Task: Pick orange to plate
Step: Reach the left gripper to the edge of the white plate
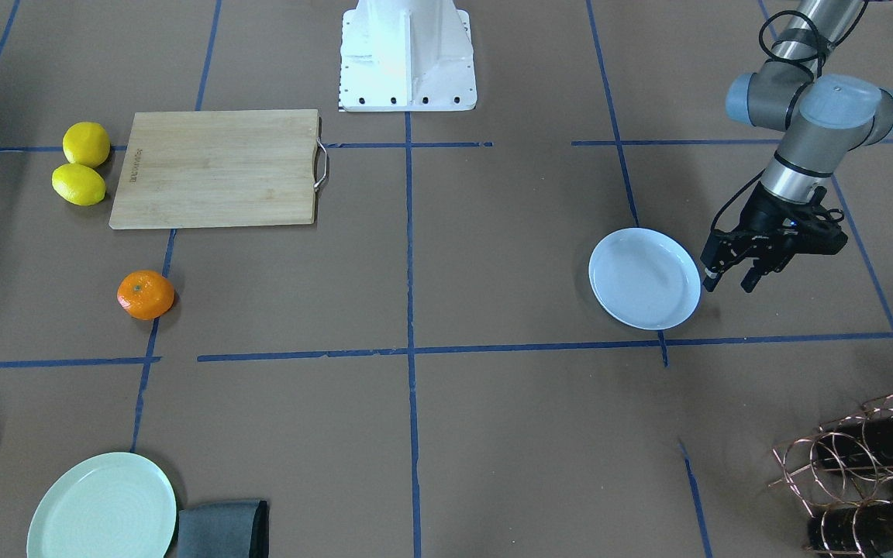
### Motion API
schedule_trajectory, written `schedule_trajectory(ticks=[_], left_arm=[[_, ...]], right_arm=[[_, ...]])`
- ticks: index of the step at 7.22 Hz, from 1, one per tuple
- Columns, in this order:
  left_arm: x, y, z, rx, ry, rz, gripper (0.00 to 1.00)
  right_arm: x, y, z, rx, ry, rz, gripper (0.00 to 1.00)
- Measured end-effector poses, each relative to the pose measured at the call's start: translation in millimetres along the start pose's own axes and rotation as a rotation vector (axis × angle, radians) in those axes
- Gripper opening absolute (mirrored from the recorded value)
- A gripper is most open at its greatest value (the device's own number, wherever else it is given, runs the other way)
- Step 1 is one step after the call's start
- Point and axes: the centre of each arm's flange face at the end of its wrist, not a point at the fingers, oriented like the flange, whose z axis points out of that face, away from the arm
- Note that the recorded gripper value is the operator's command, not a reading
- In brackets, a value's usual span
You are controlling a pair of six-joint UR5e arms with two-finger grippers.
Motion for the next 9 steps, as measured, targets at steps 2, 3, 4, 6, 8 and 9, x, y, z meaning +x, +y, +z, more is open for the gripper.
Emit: schedule_trajectory(ticks=[2,3,4,6,8,9], left_arm=[[11.6,14.2,8.4,-0.024,0.009,0.02,0.56],[14.9,19.3,10.8,-0.032,0.011,0.027,0.56],[16.6,22.6,12.4,-0.037,0.012,0.031,0.49],[18.7,27.5,14.7,-0.04,0.011,0.037,0.0],[20.0,27.4,13.9,-0.03,0.008,0.04,0.0],[25.4,25.7,9.3,-0.025,0.02,0.044,0.0]], right_arm=[[0.9,0.7,0.7,-0.002,0.001,0.0,1.0],[2.2,1.6,1.8,-0.004,0.002,0.001,1.0],[3.6,2.5,2.9,-0.007,0.002,0.003,1.0],[4.5,3.4,3.7,-0.009,0.003,0.003,1.0],[4.9,4.3,4.0,-0.009,0.004,0.004,1.0],[5.0,4.6,4.0,-0.009,0.004,0.004,1.0]])
